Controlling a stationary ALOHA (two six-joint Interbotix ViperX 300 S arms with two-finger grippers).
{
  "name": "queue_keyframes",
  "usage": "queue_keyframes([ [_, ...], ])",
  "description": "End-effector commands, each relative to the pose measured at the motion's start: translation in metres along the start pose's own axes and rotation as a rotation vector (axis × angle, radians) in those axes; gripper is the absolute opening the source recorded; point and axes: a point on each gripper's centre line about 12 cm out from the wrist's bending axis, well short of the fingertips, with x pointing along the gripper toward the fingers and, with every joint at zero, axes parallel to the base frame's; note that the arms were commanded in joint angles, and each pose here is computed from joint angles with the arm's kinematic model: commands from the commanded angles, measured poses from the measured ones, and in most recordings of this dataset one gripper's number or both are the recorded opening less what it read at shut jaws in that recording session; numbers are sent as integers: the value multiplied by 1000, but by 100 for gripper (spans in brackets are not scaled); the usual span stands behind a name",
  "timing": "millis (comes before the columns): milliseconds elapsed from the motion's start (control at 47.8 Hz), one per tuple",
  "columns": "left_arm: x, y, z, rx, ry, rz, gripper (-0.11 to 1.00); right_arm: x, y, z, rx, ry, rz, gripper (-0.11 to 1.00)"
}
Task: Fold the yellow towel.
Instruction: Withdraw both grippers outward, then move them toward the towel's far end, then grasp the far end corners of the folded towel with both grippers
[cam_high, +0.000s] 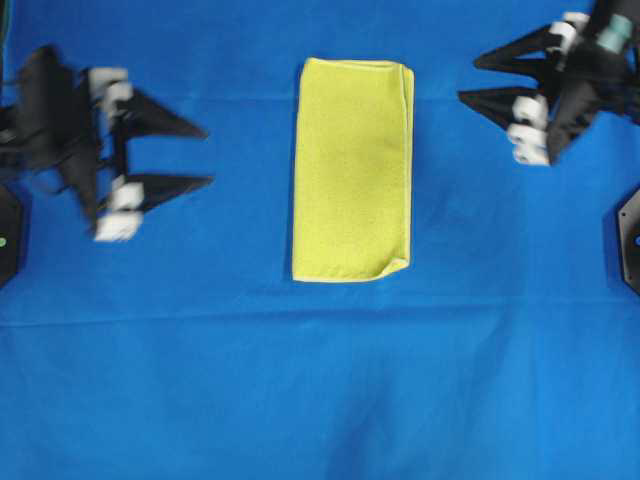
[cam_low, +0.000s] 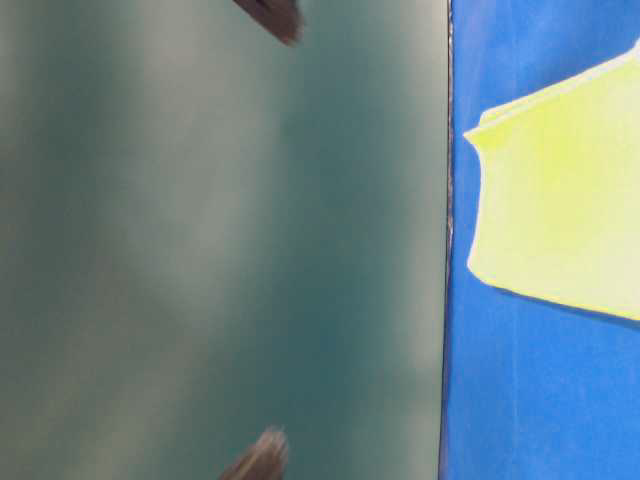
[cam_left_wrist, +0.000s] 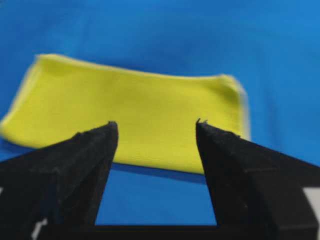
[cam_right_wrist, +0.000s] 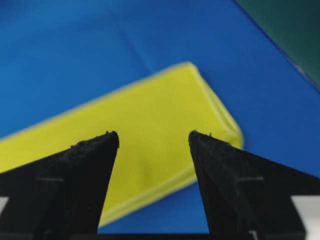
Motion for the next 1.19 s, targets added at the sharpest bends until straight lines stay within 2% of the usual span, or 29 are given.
queue_keyframes([
  [0,20,15,10,-9,-8,50,61,19,-11,8,0,23,-38,62],
  [188,70,48,-3,-31,78,132,61,63,-27,1,-19,126,-83,62],
  [355,112,84,-29,-60,163,206,61,98,-36,-10,-29,194,-97,62],
  [564,146,118,-66,-93,245,266,61,134,-52,-36,-16,284,-123,62],
  [899,168,149,-94,-116,261,319,61,153,-78,-62,16,338,-169,62],
  [1087,174,156,-106,-123,284,330,61,154,-80,-65,-3,348,-167,61],
  [1171,174,156,-108,-124,289,330,57,154,-79,-66,-13,350,-164,57],
])
